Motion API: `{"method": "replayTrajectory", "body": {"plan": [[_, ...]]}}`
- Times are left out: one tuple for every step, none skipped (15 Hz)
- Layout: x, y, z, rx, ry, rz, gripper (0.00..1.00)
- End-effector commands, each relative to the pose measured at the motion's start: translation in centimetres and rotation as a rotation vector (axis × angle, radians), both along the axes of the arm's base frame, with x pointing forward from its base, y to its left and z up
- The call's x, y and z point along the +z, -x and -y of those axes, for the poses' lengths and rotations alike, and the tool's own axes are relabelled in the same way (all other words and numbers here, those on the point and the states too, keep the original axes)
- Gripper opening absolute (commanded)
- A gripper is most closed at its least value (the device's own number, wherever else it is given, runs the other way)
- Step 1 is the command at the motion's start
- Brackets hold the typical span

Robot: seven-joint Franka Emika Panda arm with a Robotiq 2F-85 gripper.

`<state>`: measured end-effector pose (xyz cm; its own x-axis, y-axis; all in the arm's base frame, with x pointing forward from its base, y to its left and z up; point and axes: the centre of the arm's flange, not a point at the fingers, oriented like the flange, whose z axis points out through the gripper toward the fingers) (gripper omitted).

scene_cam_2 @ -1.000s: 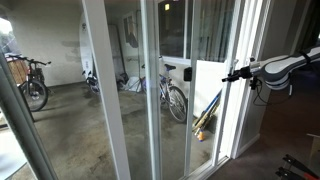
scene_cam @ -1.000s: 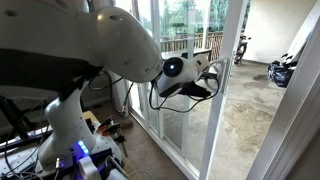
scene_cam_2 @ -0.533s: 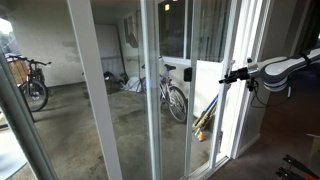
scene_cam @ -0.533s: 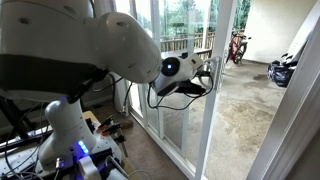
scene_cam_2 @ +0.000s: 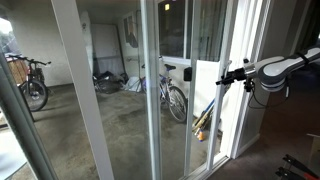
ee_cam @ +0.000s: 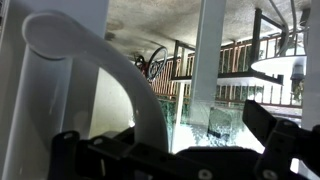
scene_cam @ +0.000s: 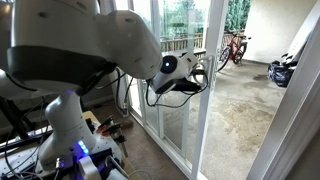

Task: Open the sliding door

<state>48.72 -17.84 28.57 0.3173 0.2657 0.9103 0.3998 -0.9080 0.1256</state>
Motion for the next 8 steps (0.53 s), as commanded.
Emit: {"method": "replayTrajectory", "body": {"plan": [[-0.18,-2.00,-7.36,0.063,0.067,-0.013,1.00],[-0.13,-2.09,-7.47,0.064,0.072,-0.017,1.00],[-0.02,-2.22,-7.52,0.055,0.075,-0.015,1.00],[0.06,-2.27,-7.55,0.038,0.082,0.000,1.00],[0.15,-2.32,-7.51,-0.002,0.088,0.047,1.00],[0.36,-2.41,-7.30,-0.019,0.098,0.079,1.00],[0.53,-2.40,-7.28,-0.049,0.084,0.122,1.00],[0.69,-2.39,-7.22,-0.053,0.079,0.125,1.00]]}}
